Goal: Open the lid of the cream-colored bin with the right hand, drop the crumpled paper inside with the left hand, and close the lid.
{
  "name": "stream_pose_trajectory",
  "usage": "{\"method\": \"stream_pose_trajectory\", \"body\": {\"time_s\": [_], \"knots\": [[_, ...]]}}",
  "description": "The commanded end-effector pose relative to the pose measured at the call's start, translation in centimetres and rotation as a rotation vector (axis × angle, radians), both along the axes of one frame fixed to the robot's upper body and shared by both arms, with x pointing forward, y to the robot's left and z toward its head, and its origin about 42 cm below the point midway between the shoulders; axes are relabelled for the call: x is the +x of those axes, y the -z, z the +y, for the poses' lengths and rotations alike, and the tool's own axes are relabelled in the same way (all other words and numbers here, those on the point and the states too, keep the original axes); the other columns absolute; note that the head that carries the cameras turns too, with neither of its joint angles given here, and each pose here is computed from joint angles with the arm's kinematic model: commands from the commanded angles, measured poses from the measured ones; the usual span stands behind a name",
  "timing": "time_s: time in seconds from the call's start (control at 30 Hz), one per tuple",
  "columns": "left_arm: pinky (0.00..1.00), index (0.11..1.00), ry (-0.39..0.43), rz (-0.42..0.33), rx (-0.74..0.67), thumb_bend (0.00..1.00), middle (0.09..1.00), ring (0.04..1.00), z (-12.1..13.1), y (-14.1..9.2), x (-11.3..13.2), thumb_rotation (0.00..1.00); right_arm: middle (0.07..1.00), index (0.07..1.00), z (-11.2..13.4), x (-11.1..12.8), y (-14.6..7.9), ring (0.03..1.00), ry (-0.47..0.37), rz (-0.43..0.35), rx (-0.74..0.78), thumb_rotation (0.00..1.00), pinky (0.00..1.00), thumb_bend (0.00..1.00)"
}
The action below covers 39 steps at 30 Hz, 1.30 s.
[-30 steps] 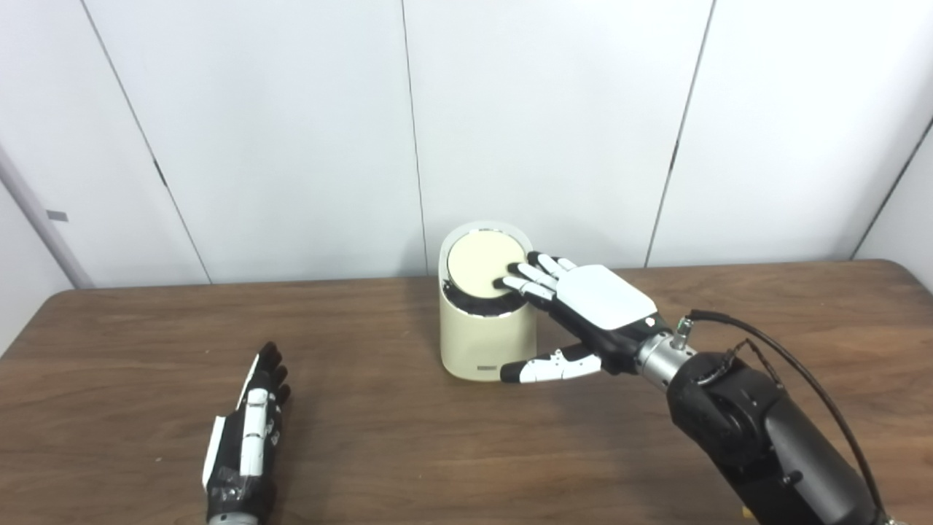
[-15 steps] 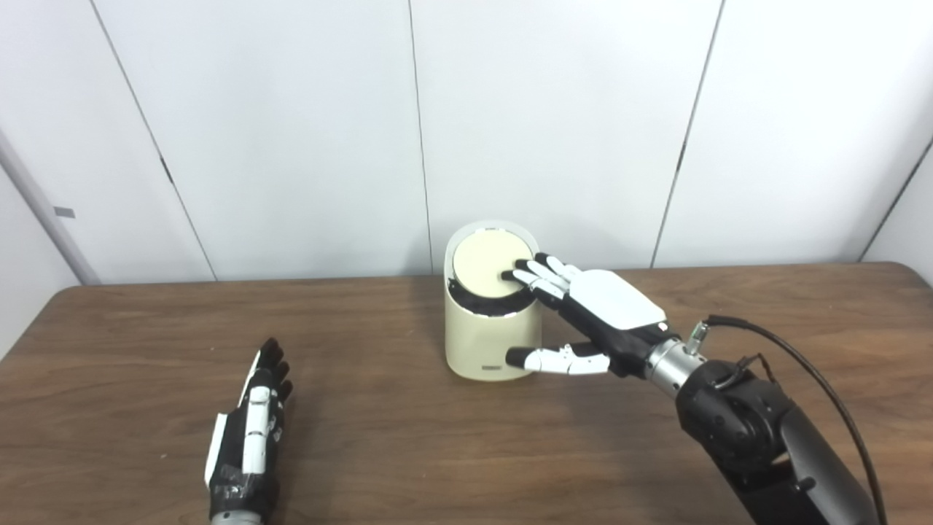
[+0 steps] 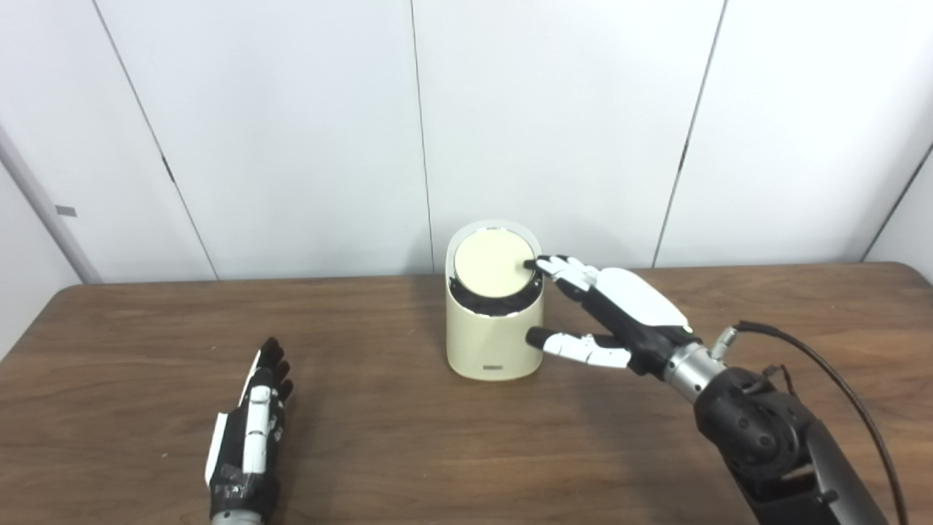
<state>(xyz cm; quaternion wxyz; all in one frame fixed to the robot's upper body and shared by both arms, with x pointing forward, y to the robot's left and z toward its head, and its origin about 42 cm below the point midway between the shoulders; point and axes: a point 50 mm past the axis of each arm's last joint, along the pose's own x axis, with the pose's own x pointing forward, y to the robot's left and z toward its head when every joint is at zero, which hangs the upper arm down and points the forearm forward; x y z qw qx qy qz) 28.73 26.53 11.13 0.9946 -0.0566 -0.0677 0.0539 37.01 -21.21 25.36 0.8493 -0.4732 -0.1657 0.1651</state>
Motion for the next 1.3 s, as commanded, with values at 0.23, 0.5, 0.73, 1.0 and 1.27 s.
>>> {"method": "stream_pose_trajectory", "body": {"time_s": [0.23,0.5,0.73,1.0,1.27], "knots": [[1.0,1.0,0.002,0.053,-0.02,0.5,1.0,1.0,-0.3,1.9,-0.8,0.91,0.971,0.945,-2.6,-0.6,-1.1,0.98,0.053,-0.094,0.186,1.0,0.91,0.51],[1.0,1.0,0.006,0.053,-0.024,0.51,1.0,1.0,0.0,1.9,-0.7,0.9,0.975,0.953,-4.9,-1.3,0.6,0.956,0.127,-0.038,0.273,1.0,0.91,0.56],[1.0,1.0,0.002,0.055,-0.031,0.52,1.0,1.0,0.3,1.7,-0.7,0.88,0.964,0.95,-5.9,-1.9,2.5,0.945,0.175,-0.006,0.346,1.0,0.9,0.59],[1.0,1.0,0.009,0.052,-0.013,0.53,1.0,1.0,0.4,1.5,-0.7,0.89,0.966,0.951,-6.4,-3.3,5.2,0.955,0.238,0.089,0.51,1.0,0.9,0.62],[1.0,1.0,0.014,0.048,-0.01,0.52,1.0,1.0,0.4,1.3,-1.0,0.89,0.979,0.983,-6.2,-4.1,7.5,0.964,0.28,0.127,0.663,1.0,0.92,0.53]]}}
